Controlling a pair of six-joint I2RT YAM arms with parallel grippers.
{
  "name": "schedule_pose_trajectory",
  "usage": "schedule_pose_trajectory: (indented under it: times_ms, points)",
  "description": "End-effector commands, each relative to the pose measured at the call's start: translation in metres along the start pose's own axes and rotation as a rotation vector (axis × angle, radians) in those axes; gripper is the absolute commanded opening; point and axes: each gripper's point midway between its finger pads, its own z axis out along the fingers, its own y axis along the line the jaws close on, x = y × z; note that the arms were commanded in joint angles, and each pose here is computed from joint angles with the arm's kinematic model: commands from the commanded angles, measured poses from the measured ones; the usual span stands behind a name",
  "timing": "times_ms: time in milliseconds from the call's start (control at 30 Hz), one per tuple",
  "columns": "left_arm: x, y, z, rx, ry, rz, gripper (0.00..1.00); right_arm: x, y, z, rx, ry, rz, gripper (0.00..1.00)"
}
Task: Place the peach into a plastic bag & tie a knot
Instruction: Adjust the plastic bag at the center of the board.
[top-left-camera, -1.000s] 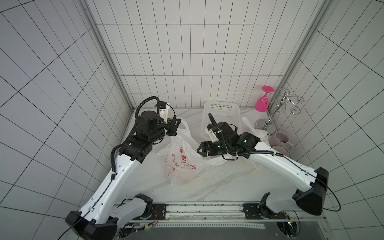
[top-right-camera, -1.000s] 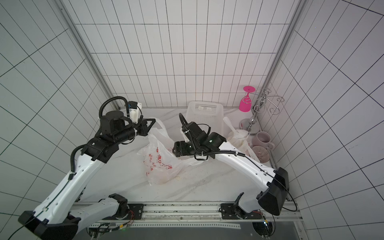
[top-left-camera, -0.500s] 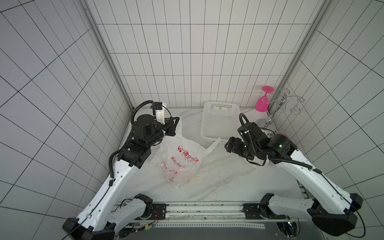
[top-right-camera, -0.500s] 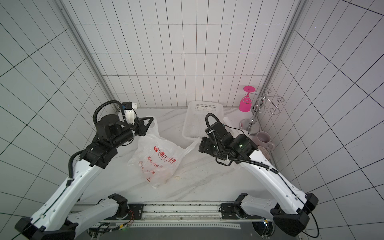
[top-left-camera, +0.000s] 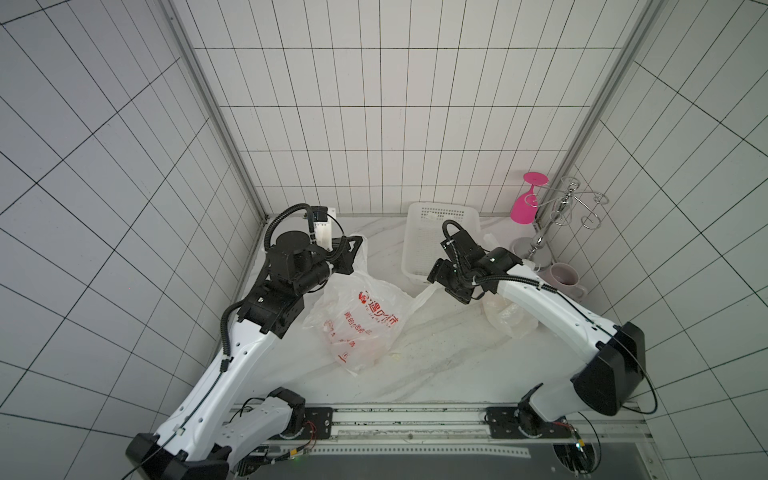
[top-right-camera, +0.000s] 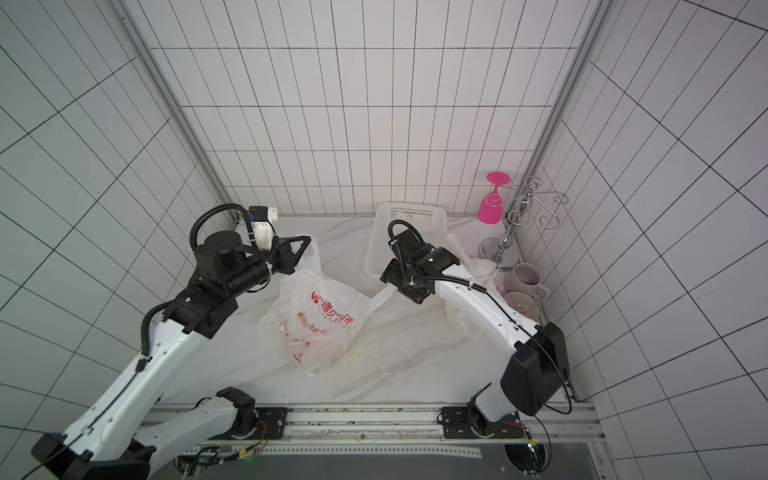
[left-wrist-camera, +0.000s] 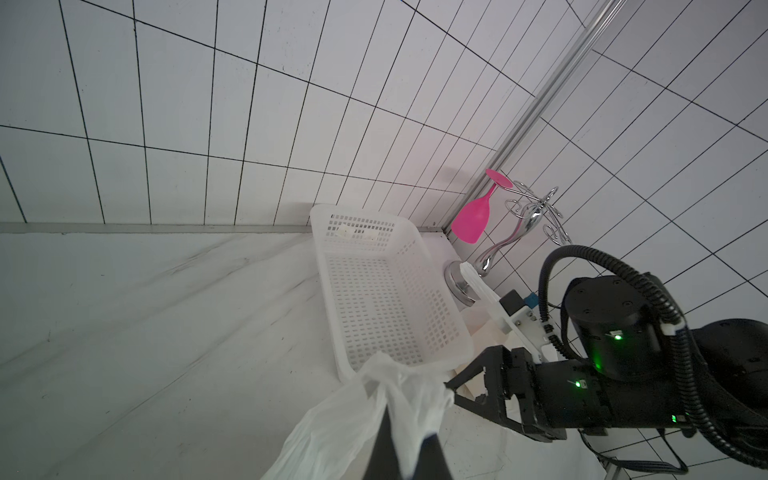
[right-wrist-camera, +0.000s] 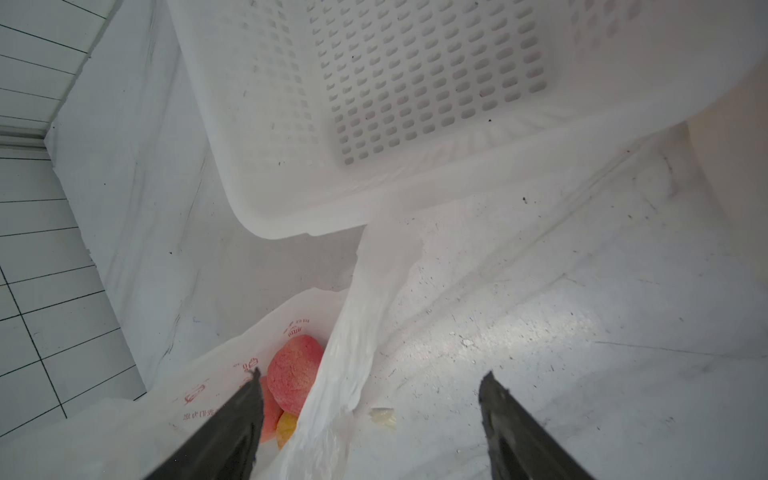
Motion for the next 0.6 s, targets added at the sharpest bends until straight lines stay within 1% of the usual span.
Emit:
schedule_pose_trajectory:
  times_ms: [0,100,167,200,300,333,367,400,467,533,567]
  points:
    - [-0.004,-0.006,-0.004,0.023,-0.02,0.007,0.0,-0.003,0.007,0.033,-0.019,0.017,0.071,0.75]
    - [-0.005,-0.006,-0.006,0.017,-0.017,0.017,0.0,0.0,0.005,0.046,-0.005,0.041,0.079,0.58]
    - [-0.006,-0.006,-0.008,0.009,-0.02,0.025,0.0,-0.002,0.003,0.044,-0.015,0.019,0.085,0.43]
    - [-0.008,-0.006,-0.009,0.004,-0.024,0.028,0.0,-0.005,0.002,0.04,-0.02,-0.002,0.08,0.37]
    - [-0.018,-0.008,-0.013,-0.006,-0.039,0.034,0.0,-0.018,0.011,0.018,-0.065,-0.057,0.037,0.15]
    - [-0.024,-0.009,-0.017,-0.017,-0.048,0.035,0.0,-0.023,0.02,0.004,-0.098,-0.075,0.0,0.07]
    - [-0.032,-0.009,-0.022,-0.043,-0.059,0.037,0.0,-0.029,0.031,-0.014,-0.143,-0.099,-0.044,0.02]
    - [-0.041,-0.009,-0.029,-0.072,-0.074,0.04,0.0,-0.034,0.041,-0.032,-0.184,-0.127,-0.09,0.0]
    - [-0.06,-0.007,-0.047,-0.148,-0.12,0.047,0.0,-0.045,0.058,-0.079,-0.25,-0.196,-0.208,0.0]
    - [-0.072,-0.007,-0.06,-0.186,-0.159,0.055,0.0,-0.051,0.063,-0.116,-0.268,-0.251,-0.324,0.0]
    - [-0.073,-0.009,-0.062,-0.18,-0.165,0.057,0.0,-0.054,0.064,-0.131,-0.279,-0.273,-0.365,0.0]
